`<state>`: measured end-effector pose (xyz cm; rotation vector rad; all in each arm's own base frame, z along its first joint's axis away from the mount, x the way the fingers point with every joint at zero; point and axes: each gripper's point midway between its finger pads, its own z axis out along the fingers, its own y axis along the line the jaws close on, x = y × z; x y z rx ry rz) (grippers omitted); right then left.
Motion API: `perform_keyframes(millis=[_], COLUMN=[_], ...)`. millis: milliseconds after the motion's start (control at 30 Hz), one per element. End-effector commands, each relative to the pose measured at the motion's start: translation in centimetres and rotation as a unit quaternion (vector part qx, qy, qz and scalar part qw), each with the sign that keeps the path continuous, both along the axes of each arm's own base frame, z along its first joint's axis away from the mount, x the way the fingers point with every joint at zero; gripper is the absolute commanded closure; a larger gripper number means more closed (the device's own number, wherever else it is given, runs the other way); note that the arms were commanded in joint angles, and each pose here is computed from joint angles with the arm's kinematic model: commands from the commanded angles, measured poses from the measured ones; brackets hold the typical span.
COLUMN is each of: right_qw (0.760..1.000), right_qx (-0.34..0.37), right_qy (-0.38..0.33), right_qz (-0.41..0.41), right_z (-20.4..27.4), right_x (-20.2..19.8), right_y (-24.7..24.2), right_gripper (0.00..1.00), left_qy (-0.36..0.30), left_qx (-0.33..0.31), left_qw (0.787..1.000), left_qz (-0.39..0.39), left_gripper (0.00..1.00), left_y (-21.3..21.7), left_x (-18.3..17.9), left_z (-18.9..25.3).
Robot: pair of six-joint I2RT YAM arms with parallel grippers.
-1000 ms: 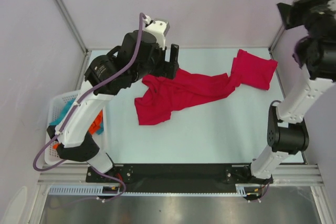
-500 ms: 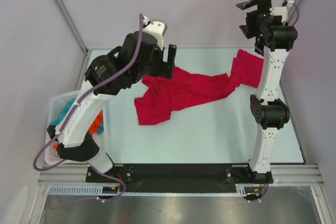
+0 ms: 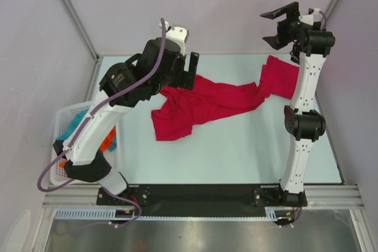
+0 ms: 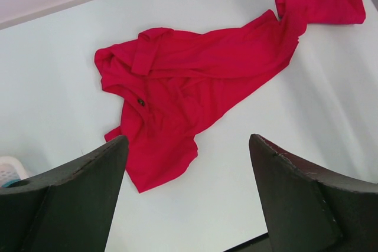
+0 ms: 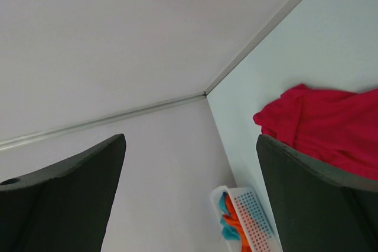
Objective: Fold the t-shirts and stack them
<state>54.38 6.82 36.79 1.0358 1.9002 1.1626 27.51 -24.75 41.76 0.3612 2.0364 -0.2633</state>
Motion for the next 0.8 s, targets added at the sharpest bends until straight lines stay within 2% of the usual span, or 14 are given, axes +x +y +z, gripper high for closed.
perform_keyframes(millis=[0, 67, 133, 300, 467, 533, 633, 667, 767], right_qw=[0.973, 0.969, 0.969, 0.975, 0.982, 0.986, 0.980, 0.977, 0.970], right_qx=[-0.153, -0.203, -0.213, -0.142, -0.134, -0.101, -0.041, -0.016, -0.043], right_qy=[0.035, 0.012, 0.008, 0.011, 0.005, 0.004, -0.048, -0.041, -0.082], right_qz=[0.168, 0.143, 0.127, 0.168, 0.133, 0.134, 0.188, 0.209, 0.224], right_z=[-7.9, -5.5, -4.8, -5.5, -2.8, -1.9, 1.3, 0.8, 3.1], right_x=[-4.4, -5.0, -5.0, -5.1, -5.8, -6.2, -7.0, -7.1, -8.1], right_y=[-1.3, -1.5, -2.0, -1.3, -1.8, -1.7, -0.5, -0.1, 1.4], right_gripper=[0.00, 0.00, 0.00, 0.00, 0.00, 0.00, 0.00, 0.00, 0.00], left_qy=[-0.024, -0.022, -0.023, -0.026, -0.025, -0.027, -0.029, -0.030, -0.026], left_qx=[-0.020, -0.019, -0.019, -0.021, -0.022, -0.022, -0.024, -0.026, -0.027], left_qw=[1.000, 1.000, 1.000, 0.999, 0.999, 0.999, 0.999, 0.999, 0.999], left_qz=[-0.003, -0.003, -0.003, -0.004, -0.004, -0.002, -0.002, -0.003, -0.007], left_gripper=[0.11, 0.11, 0.11, 0.11, 0.11, 0.11, 0.11, 0.11, 0.11], left_y=[0.1, -0.1, -0.2, -0.2, -0.2, -0.1, 0.0, 0.0, -0.4], left_x=[-0.2, 0.0, 0.0, 0.1, 0.1, 0.0, 0.0, -0.1, 0.0], left_z=[1.5, 1.3, 1.4, 1.6, 1.6, 1.8, 2.0, 2.1, 1.8])
